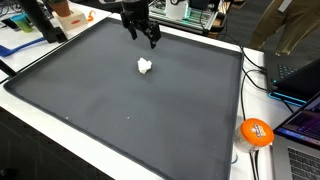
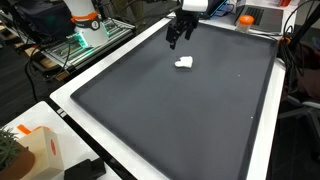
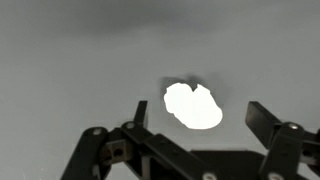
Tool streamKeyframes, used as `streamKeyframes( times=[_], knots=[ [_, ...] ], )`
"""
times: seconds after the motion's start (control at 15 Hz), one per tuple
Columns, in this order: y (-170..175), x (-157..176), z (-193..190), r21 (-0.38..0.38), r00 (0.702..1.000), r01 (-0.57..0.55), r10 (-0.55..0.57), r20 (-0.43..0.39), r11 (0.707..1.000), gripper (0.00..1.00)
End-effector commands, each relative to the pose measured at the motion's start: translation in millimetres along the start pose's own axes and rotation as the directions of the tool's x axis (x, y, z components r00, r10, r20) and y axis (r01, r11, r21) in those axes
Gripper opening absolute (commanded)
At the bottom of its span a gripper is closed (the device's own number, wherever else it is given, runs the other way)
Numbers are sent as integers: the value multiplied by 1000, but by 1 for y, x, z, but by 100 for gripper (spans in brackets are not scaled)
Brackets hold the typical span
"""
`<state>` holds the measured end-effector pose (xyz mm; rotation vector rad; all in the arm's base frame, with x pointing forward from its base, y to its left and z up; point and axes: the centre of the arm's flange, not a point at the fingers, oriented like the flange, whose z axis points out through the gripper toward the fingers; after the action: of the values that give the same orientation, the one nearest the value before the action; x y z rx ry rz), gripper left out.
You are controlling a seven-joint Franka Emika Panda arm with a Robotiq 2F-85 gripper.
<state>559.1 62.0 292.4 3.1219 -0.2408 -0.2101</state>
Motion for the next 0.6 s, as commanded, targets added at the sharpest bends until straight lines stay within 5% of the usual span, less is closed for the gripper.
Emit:
streamKeyframes(
  times=[0.0, 0.53],
  knots=[
    [1, -4, 1, 15, 1000, -2, 2, -16, 1000, 100],
    [11, -20, 16, 6, 1000, -16, 15, 23, 1000, 100]
  ],
)
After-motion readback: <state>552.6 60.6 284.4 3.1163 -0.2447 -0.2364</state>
